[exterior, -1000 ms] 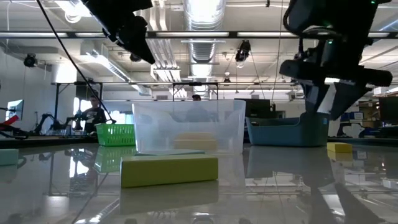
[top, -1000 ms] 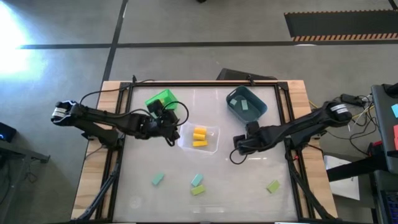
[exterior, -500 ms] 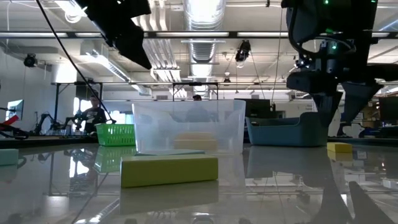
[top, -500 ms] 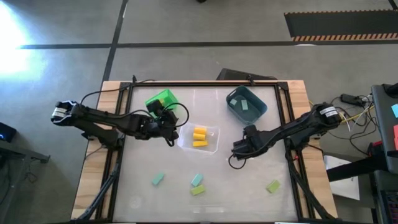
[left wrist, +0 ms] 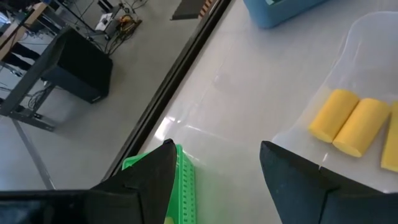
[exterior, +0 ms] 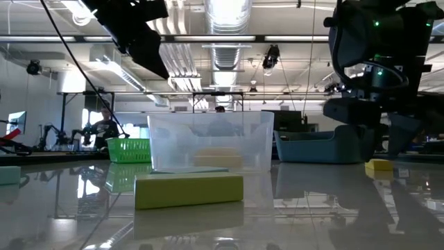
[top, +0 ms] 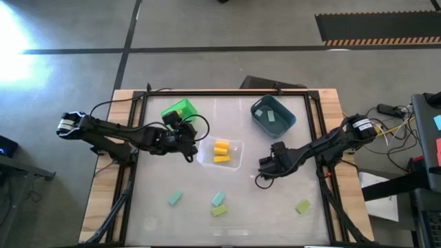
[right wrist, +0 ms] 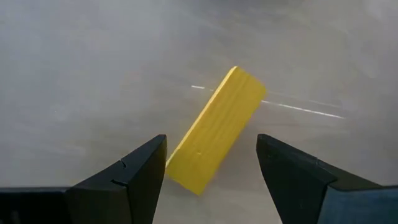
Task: Sort & place blocks by color
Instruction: Put the yellow block into the transparent bin
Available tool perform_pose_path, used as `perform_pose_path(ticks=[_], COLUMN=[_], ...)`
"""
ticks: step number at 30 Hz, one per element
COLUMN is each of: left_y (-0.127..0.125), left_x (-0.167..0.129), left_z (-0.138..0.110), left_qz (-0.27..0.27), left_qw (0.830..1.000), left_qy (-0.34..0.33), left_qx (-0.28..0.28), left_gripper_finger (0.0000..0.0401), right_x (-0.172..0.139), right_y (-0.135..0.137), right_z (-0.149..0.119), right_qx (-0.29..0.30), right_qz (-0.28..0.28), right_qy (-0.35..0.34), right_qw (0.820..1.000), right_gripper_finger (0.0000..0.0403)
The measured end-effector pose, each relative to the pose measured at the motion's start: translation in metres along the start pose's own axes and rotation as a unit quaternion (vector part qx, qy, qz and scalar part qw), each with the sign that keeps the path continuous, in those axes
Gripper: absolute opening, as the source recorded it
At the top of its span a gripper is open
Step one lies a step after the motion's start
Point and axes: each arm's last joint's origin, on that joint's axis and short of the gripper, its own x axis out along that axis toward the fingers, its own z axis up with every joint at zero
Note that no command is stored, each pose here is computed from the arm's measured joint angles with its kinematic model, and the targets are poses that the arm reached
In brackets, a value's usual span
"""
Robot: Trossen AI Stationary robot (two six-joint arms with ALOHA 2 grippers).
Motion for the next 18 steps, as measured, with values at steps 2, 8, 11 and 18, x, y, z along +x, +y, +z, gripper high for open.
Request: perform_pose_path(ticks=[2,8,11,18], left_y=[0.000,-0.001,0.000,-0.001], left_x=[0.000,0.000,0.000,-0.001], left_z=[0.000,0.001,0.004,0.010], left_qz=[0.000,-0.001,-0.003,-0.005], left_qw=[1.000,1.000,1.000,0.999], left_qy=[-0.001,-0.005,-0.015,-0.036], left_qx=[-0.002,-0.006,-0.015,-0.012], left_gripper_finger=[0.0215,0.0215,0.0215,0.0215], right_x=[0.004,0.012,0.013,0.013], right_y=[0.000,-0.002,-0.002,0.000], right_z=[-0.001,-0.005,-0.005,-0.005], right_qx=[0.003,-0.001,-0.005,-0.027], right_qz=[0.010,0.027,0.029,0.038], right_qy=[0.001,0.002,0.002,0.001], right_qw=[1.000,1.000,1.000,0.999], right_gripper_finger=[0.0239,0.0225,0.0197,0.0085])
